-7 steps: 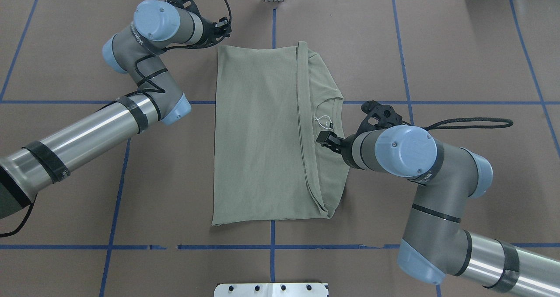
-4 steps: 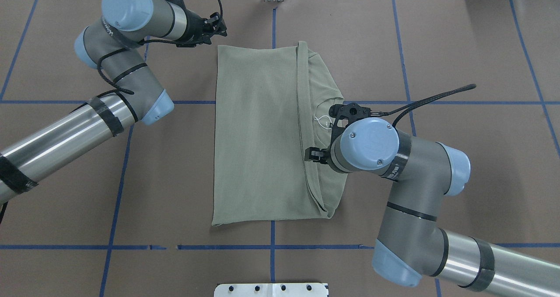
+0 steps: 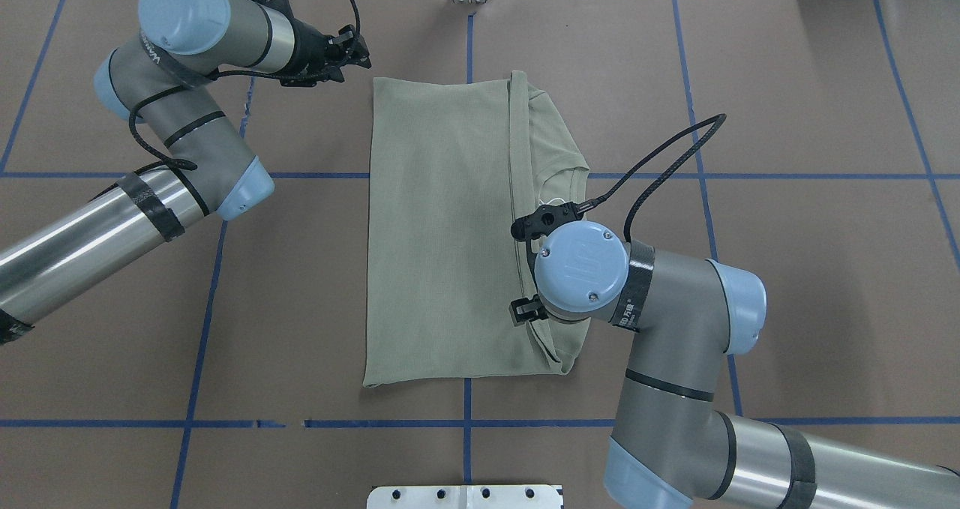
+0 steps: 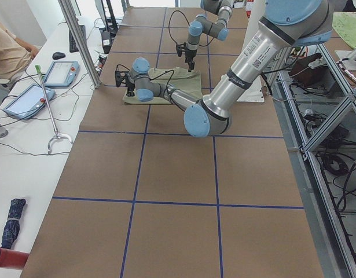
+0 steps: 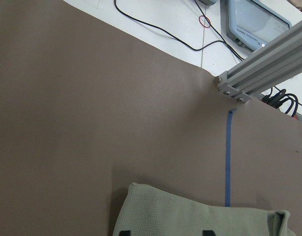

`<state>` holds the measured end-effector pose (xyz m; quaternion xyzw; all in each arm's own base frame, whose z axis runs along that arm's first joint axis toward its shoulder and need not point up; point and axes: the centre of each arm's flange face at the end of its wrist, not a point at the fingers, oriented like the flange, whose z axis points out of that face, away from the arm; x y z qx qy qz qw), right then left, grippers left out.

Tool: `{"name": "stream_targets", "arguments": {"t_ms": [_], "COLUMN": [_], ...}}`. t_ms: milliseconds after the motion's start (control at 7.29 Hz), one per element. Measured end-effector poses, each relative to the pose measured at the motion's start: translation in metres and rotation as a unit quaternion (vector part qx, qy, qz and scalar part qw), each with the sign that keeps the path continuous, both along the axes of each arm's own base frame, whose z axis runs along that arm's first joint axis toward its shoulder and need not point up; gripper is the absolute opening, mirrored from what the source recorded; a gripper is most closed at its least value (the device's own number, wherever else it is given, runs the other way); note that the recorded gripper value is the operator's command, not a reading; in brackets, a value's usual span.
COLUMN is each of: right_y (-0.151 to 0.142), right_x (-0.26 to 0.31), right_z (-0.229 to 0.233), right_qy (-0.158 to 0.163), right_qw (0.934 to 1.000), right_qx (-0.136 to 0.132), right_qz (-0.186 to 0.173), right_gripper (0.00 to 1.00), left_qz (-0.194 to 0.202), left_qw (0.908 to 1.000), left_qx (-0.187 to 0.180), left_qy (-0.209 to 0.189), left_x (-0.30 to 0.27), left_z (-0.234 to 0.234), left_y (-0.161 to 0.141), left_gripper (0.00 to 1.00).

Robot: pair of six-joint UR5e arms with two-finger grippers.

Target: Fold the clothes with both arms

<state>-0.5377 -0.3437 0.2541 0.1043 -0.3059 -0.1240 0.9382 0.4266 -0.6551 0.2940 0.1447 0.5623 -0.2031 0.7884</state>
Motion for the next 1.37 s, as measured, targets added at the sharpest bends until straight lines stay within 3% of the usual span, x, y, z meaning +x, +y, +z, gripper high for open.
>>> {"name": "stream_targets", "arguments": {"t_ms": [412,961,1373], "right_y": [0.009,0.004,0.008], "right_x": [-0.013,-0.037,0.003], "right_z": [0.009,0.014,0.056], "right_qy": [0.011,0.026,0.045], "right_qw": [0.9993,0.9987,0.997], "right_qx": [-0.007,-0.017,-0.004], "right_qz": [-0.034,-0.041,-0.064], "right_gripper": [1.0,1.0,1.0], "left_qz": [0.002,0.002,0.001], "left_qw": [1.0,1.0,1.0], "left_qx": [-0.003,-0.004,-0.003], "left_qy": [-0.001,-0.002,0.0], "left_x": [-0.004,-0.005,-0.007], "left_z": [0.008,0.012,0.007], "left_y": [0.001,0.002,0.003], "left_gripper": [0.58,0.58,0.58]}}
